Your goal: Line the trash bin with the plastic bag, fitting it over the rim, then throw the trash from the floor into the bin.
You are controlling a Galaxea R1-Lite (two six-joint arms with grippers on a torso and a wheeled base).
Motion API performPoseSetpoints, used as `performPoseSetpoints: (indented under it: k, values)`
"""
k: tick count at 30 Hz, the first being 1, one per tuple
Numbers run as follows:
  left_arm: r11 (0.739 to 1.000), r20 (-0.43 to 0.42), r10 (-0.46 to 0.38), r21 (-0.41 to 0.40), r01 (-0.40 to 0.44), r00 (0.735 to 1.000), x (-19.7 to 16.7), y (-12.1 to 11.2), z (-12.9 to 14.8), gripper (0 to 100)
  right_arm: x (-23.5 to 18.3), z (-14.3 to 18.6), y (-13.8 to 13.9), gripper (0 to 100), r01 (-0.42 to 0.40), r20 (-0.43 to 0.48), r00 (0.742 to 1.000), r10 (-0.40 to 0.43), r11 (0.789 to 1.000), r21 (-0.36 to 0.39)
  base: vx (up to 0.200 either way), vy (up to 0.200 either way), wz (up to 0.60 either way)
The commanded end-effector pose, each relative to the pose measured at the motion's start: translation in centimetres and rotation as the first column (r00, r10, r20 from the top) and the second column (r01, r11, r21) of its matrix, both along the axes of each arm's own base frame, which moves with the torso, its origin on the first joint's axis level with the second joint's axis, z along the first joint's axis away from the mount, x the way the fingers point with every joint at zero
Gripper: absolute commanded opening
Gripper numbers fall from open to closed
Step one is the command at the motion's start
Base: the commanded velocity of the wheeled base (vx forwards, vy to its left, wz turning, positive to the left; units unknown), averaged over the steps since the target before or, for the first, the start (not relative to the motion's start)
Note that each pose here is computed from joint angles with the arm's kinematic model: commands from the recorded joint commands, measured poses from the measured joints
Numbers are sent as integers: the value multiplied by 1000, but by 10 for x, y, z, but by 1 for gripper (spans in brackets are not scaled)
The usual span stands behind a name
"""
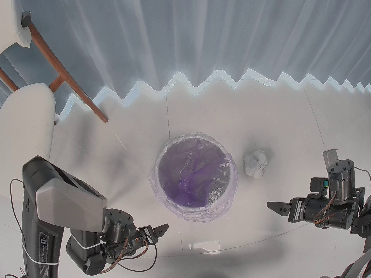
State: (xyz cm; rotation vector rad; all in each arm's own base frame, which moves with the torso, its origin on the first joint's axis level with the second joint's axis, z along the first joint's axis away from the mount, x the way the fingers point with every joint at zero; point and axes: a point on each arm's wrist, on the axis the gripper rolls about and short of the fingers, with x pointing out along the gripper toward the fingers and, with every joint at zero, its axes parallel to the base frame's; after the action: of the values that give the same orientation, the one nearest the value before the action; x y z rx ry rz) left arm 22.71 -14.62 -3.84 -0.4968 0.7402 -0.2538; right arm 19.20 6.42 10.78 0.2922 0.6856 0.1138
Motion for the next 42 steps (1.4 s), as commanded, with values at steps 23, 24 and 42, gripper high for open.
performPoseSetpoints:
  k: [23, 24, 42]
  values:
    - [999, 111, -14, 37, 10, 994, 76, -32, -50, 100, 2, 3, 1, 100, -2, 22, 1000, 1, 1000, 7, 0, 0, 0]
    - [999, 112, 0, 42, -4, 994, 79, -31, -51, 100, 3, 3, 1, 100, -2, 24, 1000, 1, 1000, 8, 0, 0, 0]
    - [990, 103, 59, 120, -72, 993, 127, -19, -44, 0, 3, 3, 1, 100, 1, 24, 1000, -1, 1000, 10, 0, 0, 0]
